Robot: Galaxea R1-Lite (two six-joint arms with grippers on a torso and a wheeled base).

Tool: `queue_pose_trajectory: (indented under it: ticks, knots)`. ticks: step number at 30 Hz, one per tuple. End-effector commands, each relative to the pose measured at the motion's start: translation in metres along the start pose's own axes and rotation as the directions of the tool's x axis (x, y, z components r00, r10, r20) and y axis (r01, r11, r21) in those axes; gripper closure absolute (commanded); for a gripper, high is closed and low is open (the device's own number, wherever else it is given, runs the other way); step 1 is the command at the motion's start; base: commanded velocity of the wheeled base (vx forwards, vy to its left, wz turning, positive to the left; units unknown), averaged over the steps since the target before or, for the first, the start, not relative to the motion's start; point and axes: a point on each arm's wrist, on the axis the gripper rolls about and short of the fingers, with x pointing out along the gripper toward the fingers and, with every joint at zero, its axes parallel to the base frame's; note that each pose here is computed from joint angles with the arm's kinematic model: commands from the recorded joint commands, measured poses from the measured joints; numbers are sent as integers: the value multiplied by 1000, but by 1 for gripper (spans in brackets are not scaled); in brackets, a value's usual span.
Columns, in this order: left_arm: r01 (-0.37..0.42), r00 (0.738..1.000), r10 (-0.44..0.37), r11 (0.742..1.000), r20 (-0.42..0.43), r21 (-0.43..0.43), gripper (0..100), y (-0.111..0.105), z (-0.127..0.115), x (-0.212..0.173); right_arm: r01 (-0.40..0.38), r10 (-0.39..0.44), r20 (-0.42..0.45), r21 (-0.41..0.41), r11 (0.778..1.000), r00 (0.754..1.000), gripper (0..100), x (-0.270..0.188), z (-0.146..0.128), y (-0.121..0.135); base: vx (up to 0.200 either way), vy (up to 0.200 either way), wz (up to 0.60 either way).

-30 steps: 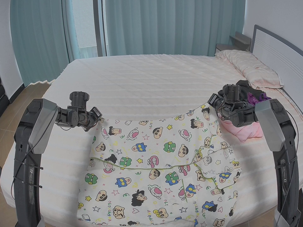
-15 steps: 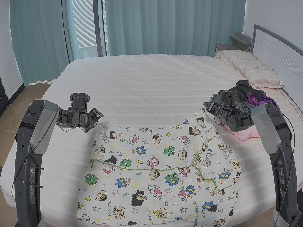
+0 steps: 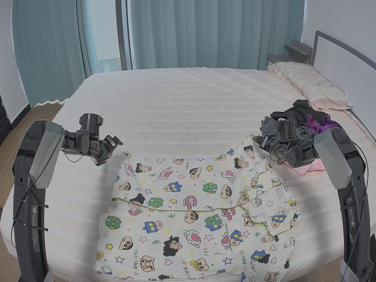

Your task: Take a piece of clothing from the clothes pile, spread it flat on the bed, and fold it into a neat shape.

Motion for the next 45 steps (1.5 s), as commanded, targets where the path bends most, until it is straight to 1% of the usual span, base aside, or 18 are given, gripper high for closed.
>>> queue_pose_trajectory:
  ticks: [1, 4, 5, 8, 9, 15, 20, 25, 26, 28, 31, 32, 36, 38, 40, 43, 44, 45]
  knots:
    - [13, 1000, -13, 1000, 7, -8, 0, -2, 9, -19, -14, 13, -62, -25, 1000, 998, 0, -7, -8, -5, 0, 0, 0]
    - [28, 999, -28, 1000, -20, -8, 0, -3, 7, -25, -24, 20, -83, -48, 999, 996, 0, -9, -13, -7, 0, 0, 0]
    - [30, 999, -30, 1000, -25, -8, 0, -2, 6, -26, -22, 15, -100, -68, 997, 995, 0, -10, -17, -9, 0, 0, 0]
    - [30, 999, -30, 1000, -29, -8, 0, -3, 4, -27, -23, 16, -102, -71, 997, 995, 0, -10, -18, -9, 0, 0, 0]
    - [28, 999, -28, 1000, -32, -7, 0, -3, 4, -27, -21, 14, -101, -67, 998, 995, 100, -10, -17, -10, 0, 0, 0]
    - [13, 999, -14, 1000, -47, -11, 0, 1, 0, -26, -16, 10, -99, -55, 998, 995, 100, -21, -9, -11, 0, 0, 0]
    - [6, 999, -7, 1000, -53, -12, 0, 2, -1, -31, -4, -2, -118, -44, 999, 993, 100, -30, -2, -22, 0, 0, 0]
    - [4, 998, -4, 1000, -57, -9, 0, 2, -3, -40, 17, -22, -133, -39, 999, 991, 100, -31, -6, -31, 0, 0, 0]
    - [0, 997, -1, 1000, -74, -9, 0, 5, -7, -51, 19, -24, -131, -34, 999, 991, 100, -37, -2, -31, 0, 0, 0]
    - [9, 996, -10, 1000, -91, -11, 0, 6, -7, -58, 14, -18, -128, -32, 999, 992, 100, -43, 3, -30, 0, 0, 0]
    - [43, 991, -46, 999, -126, -22, 0, 10, -8, -71, -4, -1, -138, -30, 1000, 990, 100, -47, 5, -29, 0, 0, 0]
    - [54, 990, -57, 998, -130, -22, 0, 10, -9, -75, -5, 1, -139, -31, 1000, 990, 0, -46, 4, -28, 0, 0, 0]
    - [51, 988, -53, 999, -143, -17, 0, 14, -14, -83, -3, -2, -157, -34, 999, 988, 0, -46, -2, -28, 0, 0, 0]
    - [36, 986, -31, 999, -164, 23, 0, 23, -22, -94, -4, -1, -152, -33, 999, 988, 0, -54, 2, -26, 0, 0, 0]
    - [22, 984, -14, 999, -179, 39, 0, 30, -26, -102, -8, 3, -146, -31, 999, 989, 0, -64, 7, -24, 0, 0, 0]
    - [51, 967, -40, 998, -252, 39, 0, 39, -39, -122, -6, 2, -159, -23, 1000, 987, 0, -89, 11, -21, 0, 0, 0]
    - [51, 967, -40, 998, -252, 39, 0, 39, -39, -122, -6, 2, -159, -23, 1000, 987, 0, -89, 11, -21, 0, 0, 0]
    - [73, 948, -60, 997, -313, 29, 0, 47, -52, -137, 6, -8, -187, -8, 1000, 982, 0, -109, 6, -19, 0, 0, 0]
